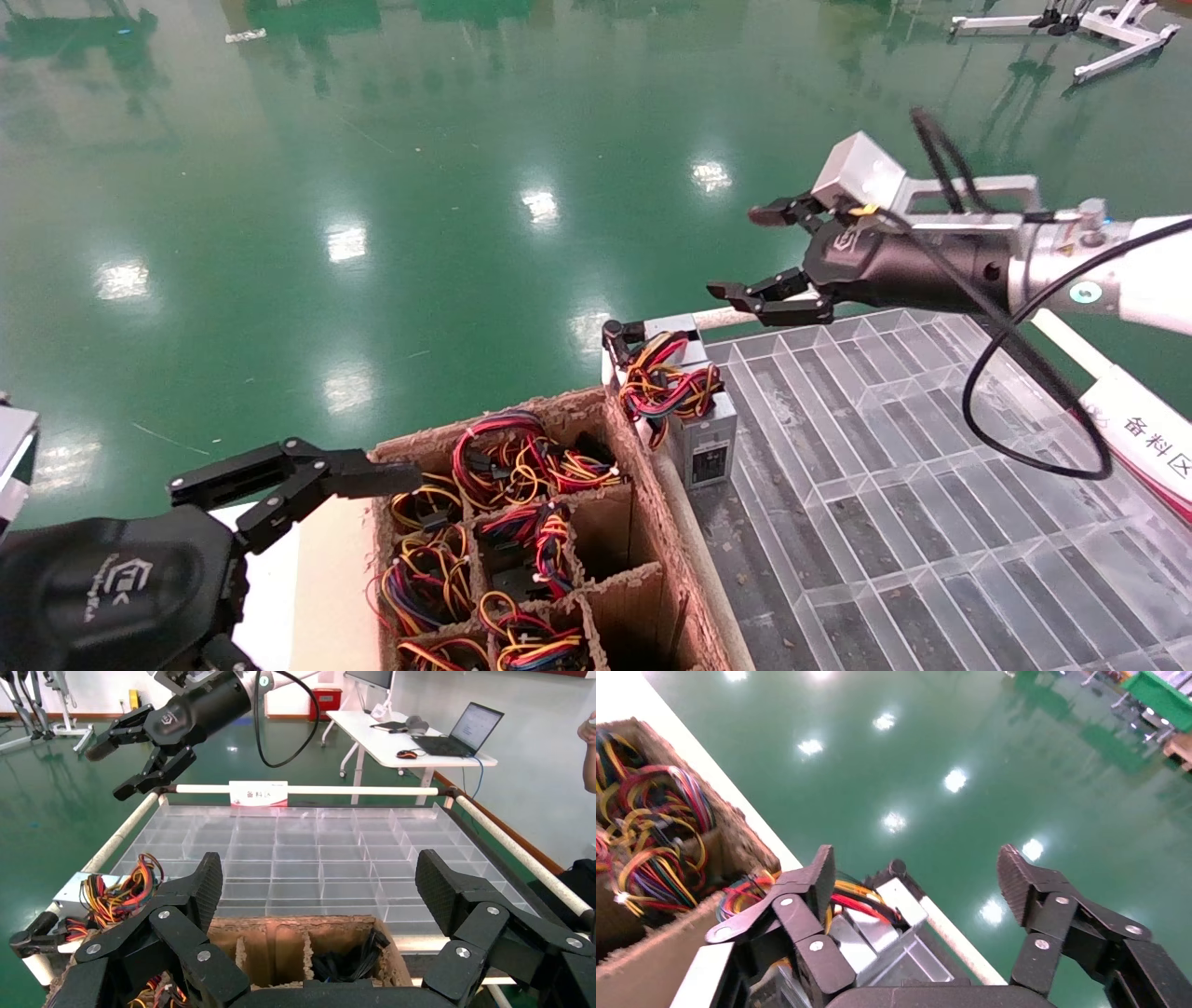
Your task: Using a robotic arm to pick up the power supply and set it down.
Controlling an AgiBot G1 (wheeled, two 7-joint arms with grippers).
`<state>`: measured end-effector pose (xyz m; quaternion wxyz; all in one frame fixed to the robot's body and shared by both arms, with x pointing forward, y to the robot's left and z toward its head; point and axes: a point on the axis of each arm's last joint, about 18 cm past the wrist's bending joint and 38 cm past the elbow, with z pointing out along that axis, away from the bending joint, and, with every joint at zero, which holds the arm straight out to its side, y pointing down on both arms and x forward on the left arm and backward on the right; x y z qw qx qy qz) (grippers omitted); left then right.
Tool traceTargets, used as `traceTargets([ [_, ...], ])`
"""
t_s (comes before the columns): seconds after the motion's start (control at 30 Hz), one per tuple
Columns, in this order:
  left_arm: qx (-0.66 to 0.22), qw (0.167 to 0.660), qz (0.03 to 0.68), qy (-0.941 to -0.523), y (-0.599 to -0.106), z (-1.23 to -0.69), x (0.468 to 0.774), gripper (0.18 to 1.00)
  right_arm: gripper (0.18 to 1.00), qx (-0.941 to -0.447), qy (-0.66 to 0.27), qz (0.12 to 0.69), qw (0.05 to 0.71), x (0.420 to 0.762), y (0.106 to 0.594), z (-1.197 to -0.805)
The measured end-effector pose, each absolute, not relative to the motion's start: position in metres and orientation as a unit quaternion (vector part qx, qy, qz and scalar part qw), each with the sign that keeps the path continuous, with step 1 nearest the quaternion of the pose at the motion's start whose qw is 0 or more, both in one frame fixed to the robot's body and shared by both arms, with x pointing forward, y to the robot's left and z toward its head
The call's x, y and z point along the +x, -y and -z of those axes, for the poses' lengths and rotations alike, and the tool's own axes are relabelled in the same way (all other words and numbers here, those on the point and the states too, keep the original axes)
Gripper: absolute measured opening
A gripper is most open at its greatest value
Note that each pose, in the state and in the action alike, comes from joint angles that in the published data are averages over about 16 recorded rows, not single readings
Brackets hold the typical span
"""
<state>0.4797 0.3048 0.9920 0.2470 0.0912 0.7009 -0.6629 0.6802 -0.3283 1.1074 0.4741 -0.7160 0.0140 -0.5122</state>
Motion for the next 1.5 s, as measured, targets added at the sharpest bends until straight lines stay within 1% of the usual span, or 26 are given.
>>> traceTargets([
  [0.1,0.091,0.247,0.663,-0.701,-0.305,-0.992,0.48,1.0,0.797,-0.71,-0.012,0.508,0.488,0.676,0.33,-1.106],
  [0.3,0.091,0.247,0.663,-0.701,-0.305,-0.992,0.48,1.0,0.898,-0.698,-0.008,0.496,0.517,0.668,0.332,-1.097],
  [0.5,0.091,0.247,0.663,-0.701,-0.305,-0.992,0.48,1.0,0.96,-0.687,-0.001,0.48,0.546,0.656,0.334,-1.086],
  [0.7,0.091,0.247,0.663,-0.701,-0.305,-0.992,0.48,1.0,0.992,-0.679,0.008,0.461,0.571,0.64,0.335,-1.074],
  [0.9,0.091,0.247,0.663,-0.701,-0.305,-0.992,0.48,1.0,1.0,-0.674,0.019,0.439,0.594,0.621,0.334,-1.062],
  [1.5,0.091,0.247,0.663,-0.701,-0.305,-0.992,0.48,1.0,1.001,-0.681,0.063,0.346,0.642,0.547,0.322,-1.024],
])
